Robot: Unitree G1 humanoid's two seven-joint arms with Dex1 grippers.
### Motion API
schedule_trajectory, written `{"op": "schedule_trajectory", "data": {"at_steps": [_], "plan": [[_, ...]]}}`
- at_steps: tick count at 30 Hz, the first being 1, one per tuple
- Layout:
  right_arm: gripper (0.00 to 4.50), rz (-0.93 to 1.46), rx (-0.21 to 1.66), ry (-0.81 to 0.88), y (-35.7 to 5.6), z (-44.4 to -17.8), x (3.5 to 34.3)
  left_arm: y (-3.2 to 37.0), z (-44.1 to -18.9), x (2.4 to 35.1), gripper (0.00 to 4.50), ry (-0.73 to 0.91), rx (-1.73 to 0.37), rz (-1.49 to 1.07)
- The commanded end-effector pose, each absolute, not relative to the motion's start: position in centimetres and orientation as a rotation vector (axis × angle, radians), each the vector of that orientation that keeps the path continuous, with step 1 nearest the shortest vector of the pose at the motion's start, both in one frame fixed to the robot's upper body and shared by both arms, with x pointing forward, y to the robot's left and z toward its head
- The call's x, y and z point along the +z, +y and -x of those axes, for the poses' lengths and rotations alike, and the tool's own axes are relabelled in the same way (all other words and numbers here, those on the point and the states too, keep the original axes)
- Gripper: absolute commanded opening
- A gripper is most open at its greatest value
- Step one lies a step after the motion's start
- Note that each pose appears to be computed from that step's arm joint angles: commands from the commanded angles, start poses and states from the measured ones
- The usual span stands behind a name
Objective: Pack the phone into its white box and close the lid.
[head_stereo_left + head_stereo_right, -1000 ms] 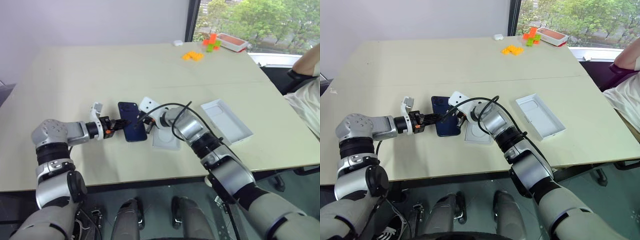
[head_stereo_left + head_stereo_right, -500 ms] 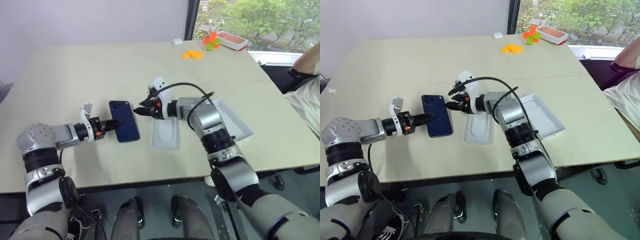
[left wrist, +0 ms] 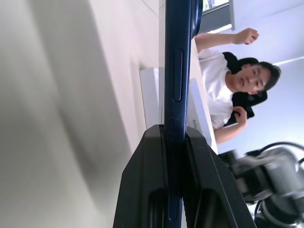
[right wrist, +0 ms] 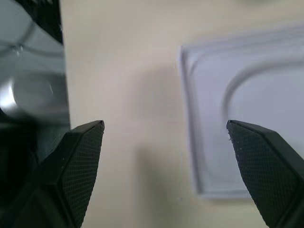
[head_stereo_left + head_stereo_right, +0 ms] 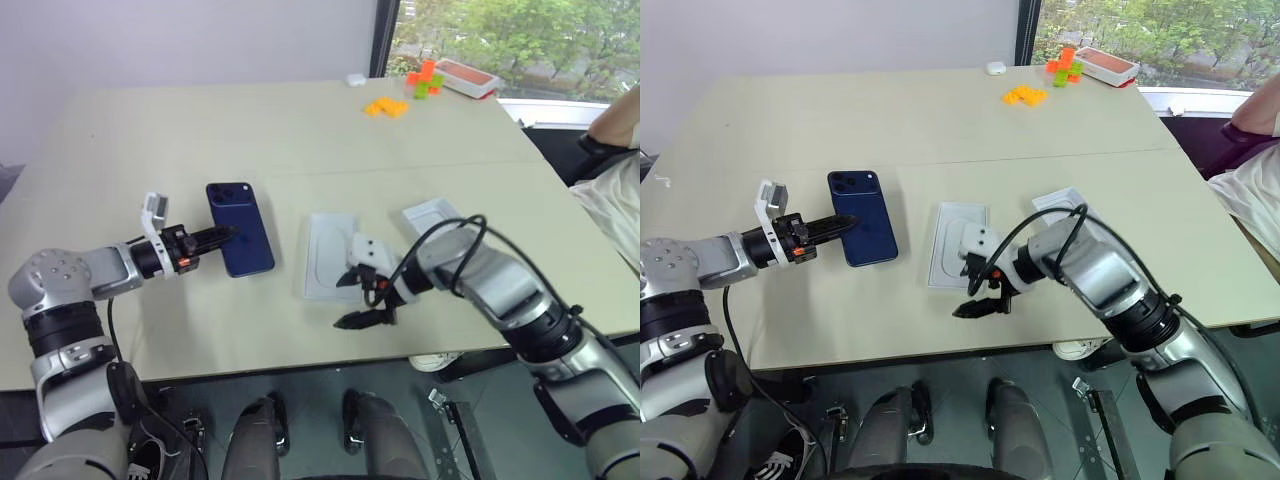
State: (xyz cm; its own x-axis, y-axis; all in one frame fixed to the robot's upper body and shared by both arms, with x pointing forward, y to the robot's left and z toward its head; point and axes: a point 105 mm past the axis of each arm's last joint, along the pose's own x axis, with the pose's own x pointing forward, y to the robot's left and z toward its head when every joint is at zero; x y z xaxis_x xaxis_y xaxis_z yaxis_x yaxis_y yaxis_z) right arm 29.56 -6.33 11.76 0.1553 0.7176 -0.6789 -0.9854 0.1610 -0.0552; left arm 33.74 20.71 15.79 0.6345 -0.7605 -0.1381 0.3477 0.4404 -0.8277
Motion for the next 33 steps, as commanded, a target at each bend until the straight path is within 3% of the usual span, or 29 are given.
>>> {"op": "schedule_trajectory", "data": {"at_steps": [1, 10, 14, 18, 29, 32, 33], "plan": [[4.32, 0.613, 1.262, 0.502, -5.7, -30.8, 12.9, 21.1, -33.7, 17.8, 0.0, 0.483, -0.77, 0.842], [4.32, 0.638, 1.292, 0.488, -5.2, -30.4, 12.5, 20.7, -33.7, 17.8, 0.0, 0.483, -0.774, 0.825], [3.08, 0.677, 1.286, 0.53, -5.8, -30.3, 11.1, 20.3, -33.4, 18.1, 0.0, 0.481, -0.8, 0.822], [1.16, 0.727, 1.225, 0.508, -6.1, -31.5, 10.7, 20.3, -33.3, 17.9, 0.0, 0.49, -0.8, 0.817], [1.16, 0.754, 1.234, 0.475, -6.2, -31.8, 10.5, 20.3, -33.6, 18.3, 0.0, 0.478, -0.797, 0.811], [0.59, 0.764, 1.226, 0.468, -6.1, -31.9, 10.6, 20.2, -33.5, 18.3, 0.0, 0.479, -0.806, 0.812], [0.59, 0.768, 1.219, 0.464, -6.1, -32.0, 10.6, 20.2, -33.4, 18.3, 0.0, 0.478, -0.812, 0.814]]}}
